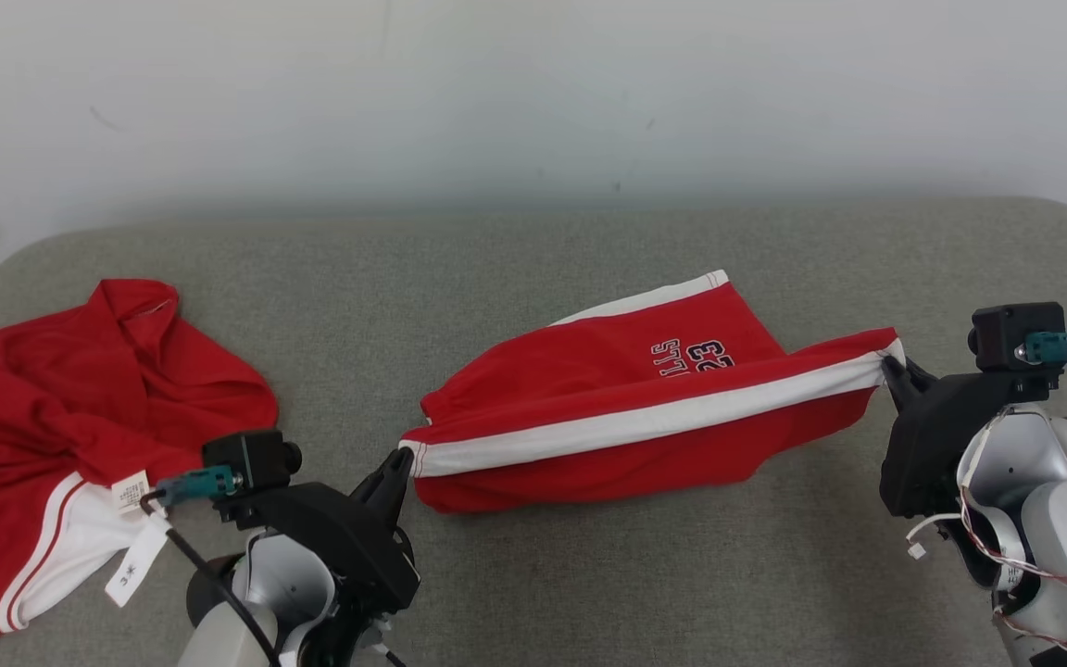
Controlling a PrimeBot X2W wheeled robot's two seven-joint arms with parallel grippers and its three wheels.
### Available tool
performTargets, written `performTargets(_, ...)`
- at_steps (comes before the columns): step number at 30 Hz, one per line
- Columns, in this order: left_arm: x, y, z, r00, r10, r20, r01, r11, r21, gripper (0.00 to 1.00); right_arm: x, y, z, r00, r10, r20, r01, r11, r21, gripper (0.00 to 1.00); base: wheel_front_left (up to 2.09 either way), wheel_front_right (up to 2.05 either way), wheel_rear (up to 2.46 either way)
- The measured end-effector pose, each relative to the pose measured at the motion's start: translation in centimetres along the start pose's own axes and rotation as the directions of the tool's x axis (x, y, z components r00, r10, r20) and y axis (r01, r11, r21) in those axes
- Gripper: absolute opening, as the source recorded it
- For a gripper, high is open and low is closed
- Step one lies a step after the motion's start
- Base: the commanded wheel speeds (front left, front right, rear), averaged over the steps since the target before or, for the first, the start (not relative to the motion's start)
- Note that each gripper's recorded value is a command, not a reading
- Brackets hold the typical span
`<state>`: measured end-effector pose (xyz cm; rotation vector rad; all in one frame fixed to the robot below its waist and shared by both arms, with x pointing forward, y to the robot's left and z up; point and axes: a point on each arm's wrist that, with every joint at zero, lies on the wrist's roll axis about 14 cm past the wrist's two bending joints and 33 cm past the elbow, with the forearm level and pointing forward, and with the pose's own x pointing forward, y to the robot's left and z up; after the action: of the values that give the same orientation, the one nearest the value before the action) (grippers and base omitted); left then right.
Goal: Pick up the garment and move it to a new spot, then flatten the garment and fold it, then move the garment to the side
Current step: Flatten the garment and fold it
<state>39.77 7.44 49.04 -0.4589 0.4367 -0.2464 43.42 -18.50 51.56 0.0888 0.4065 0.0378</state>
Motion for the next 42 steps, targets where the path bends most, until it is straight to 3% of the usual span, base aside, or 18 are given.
performTargets(15, 4.5, 0.8, 0.6, 1.000, -0.001, -0.003, 0.001, 1.000, -0.011, 0.00, 7.6, 2.5, 0.2, 0.993, 0.052, -0.106, -0.058, 0.997, -0.054, 0.00, 0.00, 0.00, 0.00)
performTargets(33, 9.0, 2.6, 0.5, 0.999, 0.019, 0.038, -0.016, 0.997, -0.078, 0.00, 14.8, 4.6, -0.8, 0.983, 0.066, -0.174, -0.068, 0.998, -0.002, 0.00, 0.00, 0.00, 0.00)
performTargets(34, 9.1, 2.6, 0.5, 0.999, 0.020, 0.040, -0.017, 0.997, -0.078, 0.05, 14.9, 4.5, -1.1, 0.982, 0.064, -0.179, -0.065, 0.998, -0.001, 0.00, 0.00, 0.00, 0.00)
performTargets(36, 9.3, 2.7, 0.7, 0.998, 0.024, 0.050, -0.020, 0.997, -0.077, 0.39, 15.2, 4.5, -1.6, 0.980, 0.060, -0.190, -0.061, 0.998, 0.001, 0.00, 0.00, 0.00, 0.00)
performTargets(38, 9.5, 2.8, 0.9, 0.998, 0.028, 0.063, -0.022, 0.996, -0.087, 0.96, 15.5, 4.7, -1.6, 0.981, 0.061, -0.186, -0.060, 0.998, 0.009, 0.00, 0.00, 0.00, 0.00)
performTargets(39, 9.6, 2.9, 0.9, 0.997, 0.031, 0.066, -0.025, 0.996, -0.089, 1.00, 15.6, 4.8, -1.6, 0.981, 0.062, -0.183, -0.060, 0.998, 0.015, 0.26, 0.00, 0.00, 0.00)
performTargets(40, 9.6, 3.0, 1.0, 0.997, 0.033, 0.073, -0.027, 0.996, -0.089, 1.00, 15.8, 4.9, -1.4, 0.983, 0.063, -0.174, -0.060, 0.998, 0.021, 1.00, 0.00, 0.00, 0.00)
performTargets(42, 9.7, 3.1, 1.3, 0.996, 0.037, 0.085, -0.029, 0.995, -0.091, 1.00, 16.0, 4.9, -0.9, 0.986, 0.060, -0.153, -0.056, 0.998, 0.031, 1.00, 0.00, 0.00, 0.00)
